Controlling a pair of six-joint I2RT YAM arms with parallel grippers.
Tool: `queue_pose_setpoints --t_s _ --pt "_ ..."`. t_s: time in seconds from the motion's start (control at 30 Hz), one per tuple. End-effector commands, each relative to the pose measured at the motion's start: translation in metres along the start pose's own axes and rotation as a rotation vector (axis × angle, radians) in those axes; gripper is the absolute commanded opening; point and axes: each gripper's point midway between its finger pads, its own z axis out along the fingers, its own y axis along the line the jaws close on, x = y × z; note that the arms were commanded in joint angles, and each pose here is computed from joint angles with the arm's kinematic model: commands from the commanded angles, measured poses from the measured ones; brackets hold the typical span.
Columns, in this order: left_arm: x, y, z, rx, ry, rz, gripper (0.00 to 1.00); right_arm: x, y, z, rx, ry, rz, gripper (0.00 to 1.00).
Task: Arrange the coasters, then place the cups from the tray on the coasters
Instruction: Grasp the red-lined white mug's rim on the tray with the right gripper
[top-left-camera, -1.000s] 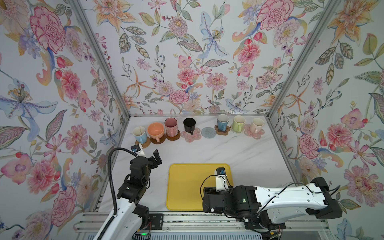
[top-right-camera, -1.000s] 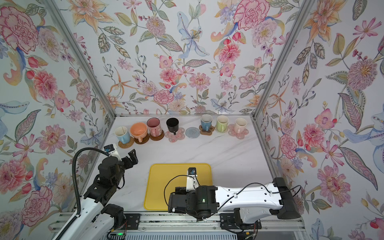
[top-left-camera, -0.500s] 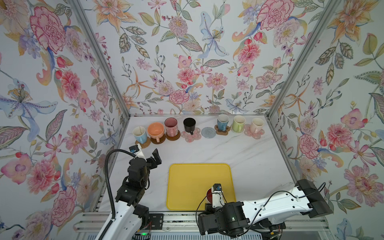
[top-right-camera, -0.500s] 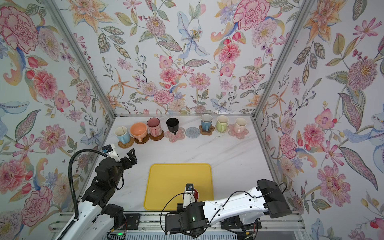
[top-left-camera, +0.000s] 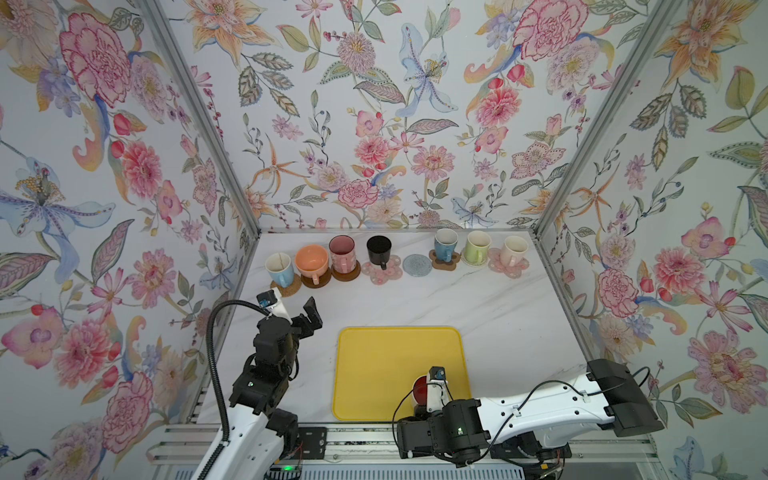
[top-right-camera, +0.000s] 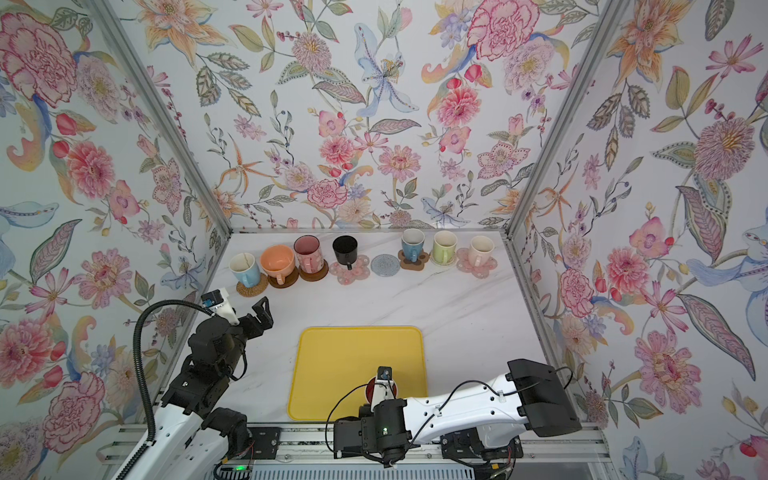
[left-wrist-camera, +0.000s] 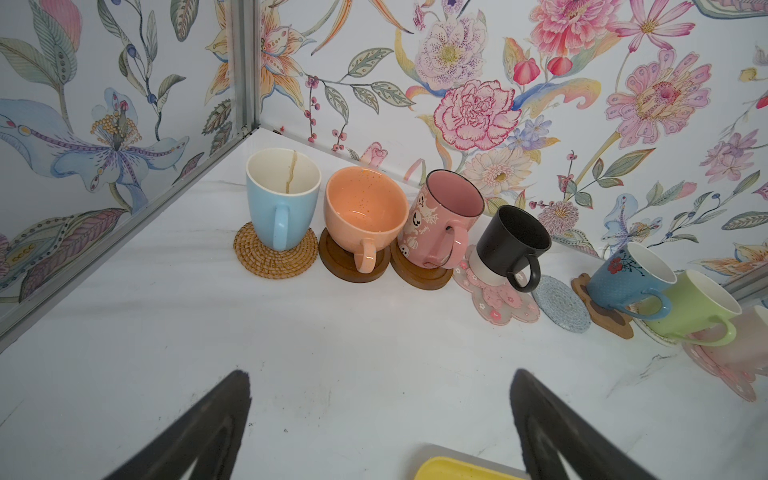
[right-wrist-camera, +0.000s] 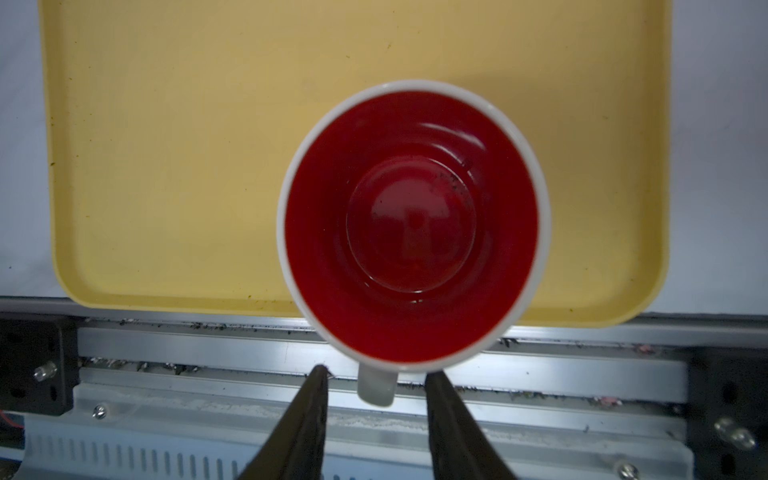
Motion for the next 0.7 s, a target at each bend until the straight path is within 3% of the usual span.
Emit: queue_pose_setpoints --t_s 0.0,0.27,0.47,0.67 --pt "-0.009 -0.001 -0.003 0.003 -0.014 -0.012 0.99 -0.003 -0.011 0.015 0.059 -0.004 -0.051 0.37" --pt "-0.008 0.001 -0.004 -0.007 -0.016 -0.011 0.99 -0.012 -0.025 0.030 0.125 -0.010 -0.084 0.26" --pt "-0.009 0.003 -0.003 -0.016 -0.017 -0.009 0.99 -0.028 -0.021 0.035 0.132 -0.033 -0.156 0.00" --pt "-0.008 0.006 -0.003 -0.031 -0.012 -0.008 0.99 -0.052 -0.013 0.027 0.103 -0.068 -0.205 0.00"
